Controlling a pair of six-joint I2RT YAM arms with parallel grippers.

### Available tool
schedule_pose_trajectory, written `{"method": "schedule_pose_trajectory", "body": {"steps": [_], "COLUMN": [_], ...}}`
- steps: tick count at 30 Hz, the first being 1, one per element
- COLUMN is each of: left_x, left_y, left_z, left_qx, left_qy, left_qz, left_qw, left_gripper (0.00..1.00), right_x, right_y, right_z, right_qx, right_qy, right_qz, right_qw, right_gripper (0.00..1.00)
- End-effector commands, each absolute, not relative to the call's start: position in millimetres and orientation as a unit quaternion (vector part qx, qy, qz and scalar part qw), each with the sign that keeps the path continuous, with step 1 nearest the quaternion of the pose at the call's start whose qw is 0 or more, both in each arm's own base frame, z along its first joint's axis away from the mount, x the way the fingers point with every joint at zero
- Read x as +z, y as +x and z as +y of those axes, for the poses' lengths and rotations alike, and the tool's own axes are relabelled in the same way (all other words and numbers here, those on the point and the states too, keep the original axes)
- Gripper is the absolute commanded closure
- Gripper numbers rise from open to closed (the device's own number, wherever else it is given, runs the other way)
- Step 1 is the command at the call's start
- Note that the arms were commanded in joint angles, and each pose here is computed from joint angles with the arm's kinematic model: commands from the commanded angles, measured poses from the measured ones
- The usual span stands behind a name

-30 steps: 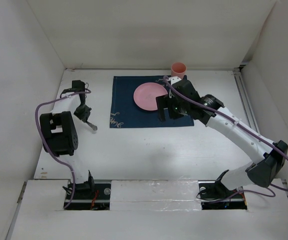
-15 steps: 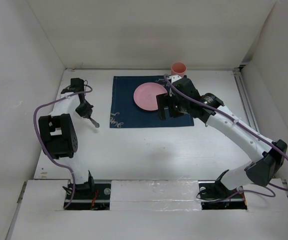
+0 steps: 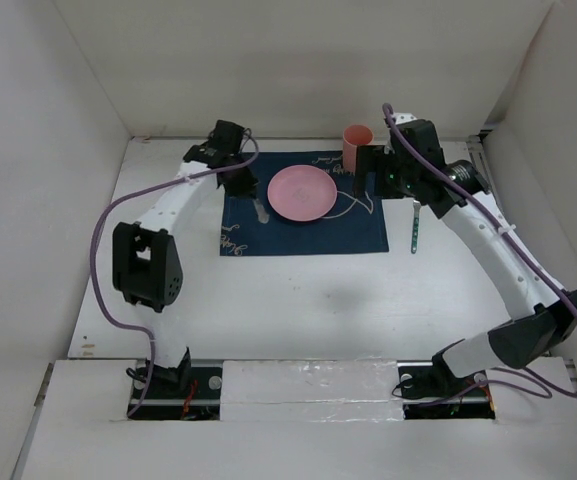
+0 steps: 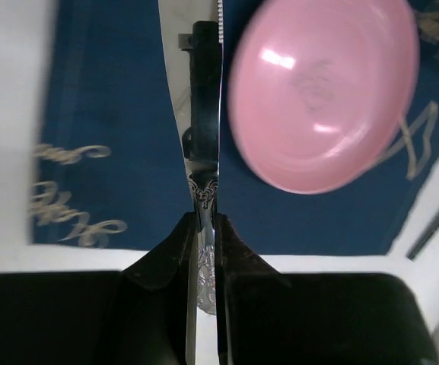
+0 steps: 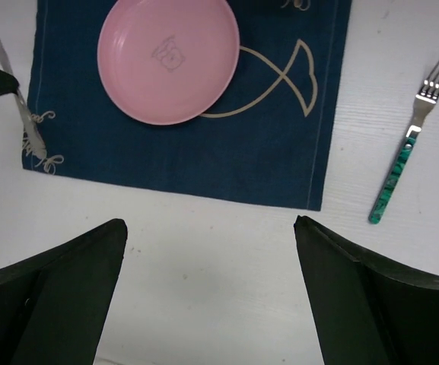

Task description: Set the dinner table for one person

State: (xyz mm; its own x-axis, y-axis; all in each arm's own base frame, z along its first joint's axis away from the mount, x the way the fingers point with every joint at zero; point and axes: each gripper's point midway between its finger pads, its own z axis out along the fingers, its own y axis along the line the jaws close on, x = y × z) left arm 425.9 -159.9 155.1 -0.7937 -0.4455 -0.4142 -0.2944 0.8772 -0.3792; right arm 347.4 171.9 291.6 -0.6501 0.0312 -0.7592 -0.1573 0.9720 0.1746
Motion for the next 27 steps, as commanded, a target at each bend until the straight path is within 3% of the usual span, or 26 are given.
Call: {"method": "schedule_pose_trajectory", "body": {"steps": [1, 12, 27], "left_x": [164, 177, 156], "left_y": [426, 436, 430], "left_z": [-225, -382, -450], "left_qx": [-0.194, -0.295, -0.386], "left_qy": [-0.167, -0.093, -0.018], "left_qz": [0.938, 0.926, 0.899], "left_qw": [0.233, 0.219, 0.206], "left_gripper": [1.00, 1.00, 1.00], "right_x": [317, 326, 323], "right_y": [345, 331, 320], "right_z": [154, 130, 126], "right_qx": [0.116, 0.114, 0.111], "right_qy": [-0.016, 0.004, 0.004], "right_qz": [0.890, 0.887, 0.891], "right_qw": [0.441, 0.447, 0.440], "right_gripper": [0.03, 0.03, 0.03]}}
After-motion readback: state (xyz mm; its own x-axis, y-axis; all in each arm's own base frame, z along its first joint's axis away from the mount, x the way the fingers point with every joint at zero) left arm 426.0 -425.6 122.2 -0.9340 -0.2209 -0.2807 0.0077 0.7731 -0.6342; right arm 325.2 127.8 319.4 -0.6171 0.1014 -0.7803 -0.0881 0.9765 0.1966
